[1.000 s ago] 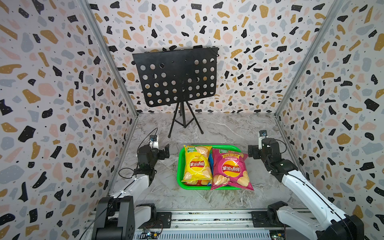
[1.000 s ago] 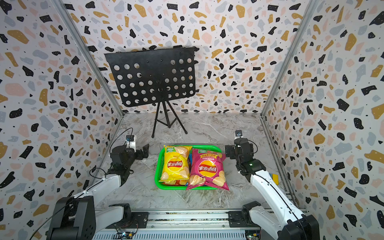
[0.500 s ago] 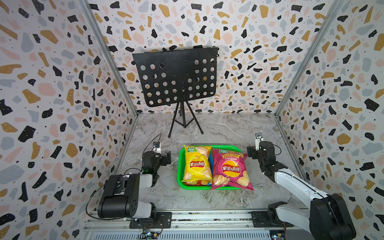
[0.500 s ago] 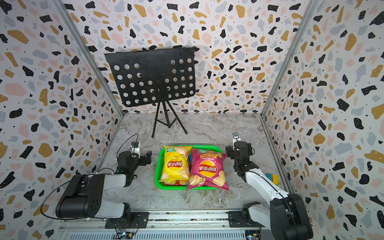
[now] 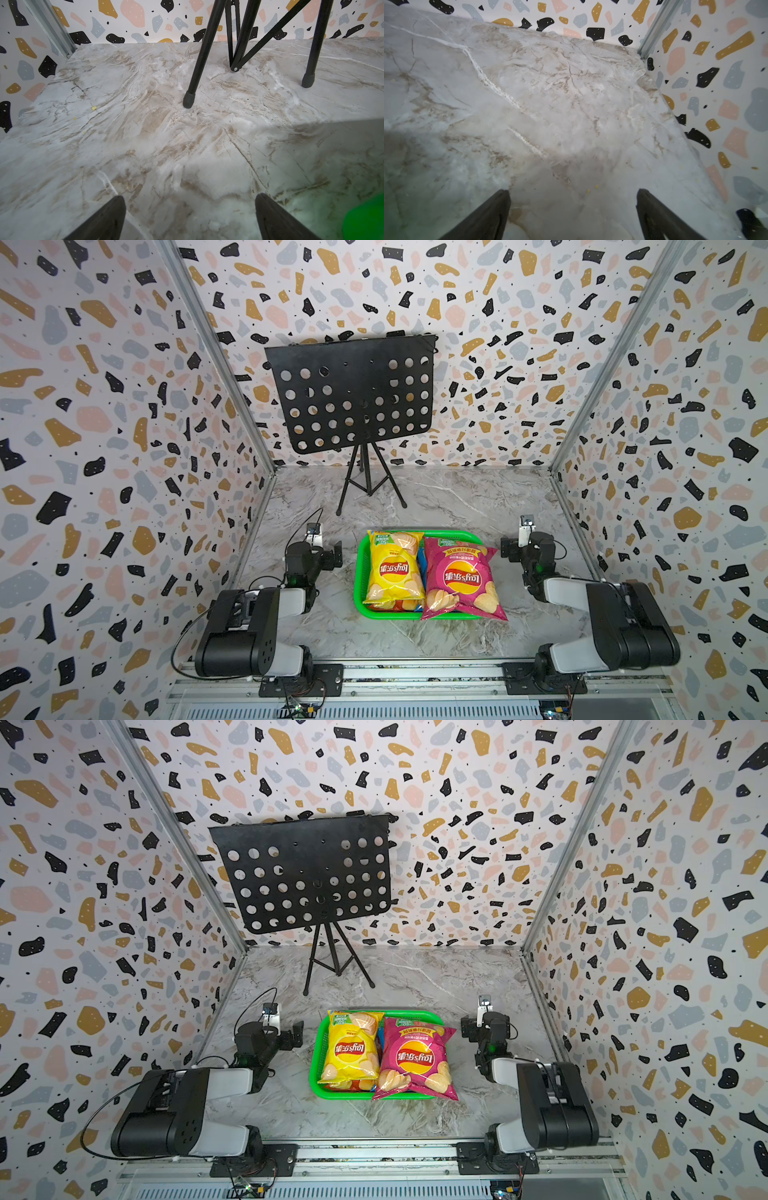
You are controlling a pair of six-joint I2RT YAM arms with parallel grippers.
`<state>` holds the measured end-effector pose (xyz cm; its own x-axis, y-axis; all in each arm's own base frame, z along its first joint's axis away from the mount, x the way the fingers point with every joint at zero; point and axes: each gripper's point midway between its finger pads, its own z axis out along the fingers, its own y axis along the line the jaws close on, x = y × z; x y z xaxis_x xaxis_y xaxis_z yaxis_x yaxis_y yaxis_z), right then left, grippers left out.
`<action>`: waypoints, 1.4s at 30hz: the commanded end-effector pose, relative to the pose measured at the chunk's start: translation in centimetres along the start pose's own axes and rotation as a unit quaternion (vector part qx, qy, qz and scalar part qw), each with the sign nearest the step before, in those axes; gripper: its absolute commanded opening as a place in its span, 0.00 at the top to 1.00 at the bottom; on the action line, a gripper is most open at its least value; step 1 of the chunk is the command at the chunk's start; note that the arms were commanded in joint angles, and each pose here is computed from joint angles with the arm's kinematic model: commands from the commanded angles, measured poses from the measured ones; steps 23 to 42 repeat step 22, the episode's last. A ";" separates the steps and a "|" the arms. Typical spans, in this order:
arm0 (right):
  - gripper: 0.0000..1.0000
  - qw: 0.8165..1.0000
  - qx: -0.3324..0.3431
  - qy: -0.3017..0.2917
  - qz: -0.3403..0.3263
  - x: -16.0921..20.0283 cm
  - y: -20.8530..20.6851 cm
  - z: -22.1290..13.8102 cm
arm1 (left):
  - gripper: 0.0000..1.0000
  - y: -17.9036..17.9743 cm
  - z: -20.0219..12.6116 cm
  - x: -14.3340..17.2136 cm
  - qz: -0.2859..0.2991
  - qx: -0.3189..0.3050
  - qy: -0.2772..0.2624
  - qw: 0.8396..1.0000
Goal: Put the potato chips into the basket
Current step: Reset both arms
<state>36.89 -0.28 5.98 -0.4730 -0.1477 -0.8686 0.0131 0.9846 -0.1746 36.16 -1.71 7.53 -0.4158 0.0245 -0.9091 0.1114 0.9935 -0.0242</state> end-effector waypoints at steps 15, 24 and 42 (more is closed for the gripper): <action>0.00 0.999 -0.004 -0.051 0.015 -2.8 -0.1 0.0 | 0.00 0.0 0.1 -2.3 0.012 -0.005 -0.035 0.999; 0.00 0.998 -0.004 -0.054 0.014 -2.9 0.0 0.1 | 0.00 -0.1 0.3 -2.2 0.031 -0.041 -0.021 0.998; 0.00 0.998 -0.004 -0.054 0.014 -2.9 0.0 0.1 | 0.00 -0.1 0.3 -2.2 0.031 -0.041 -0.021 0.998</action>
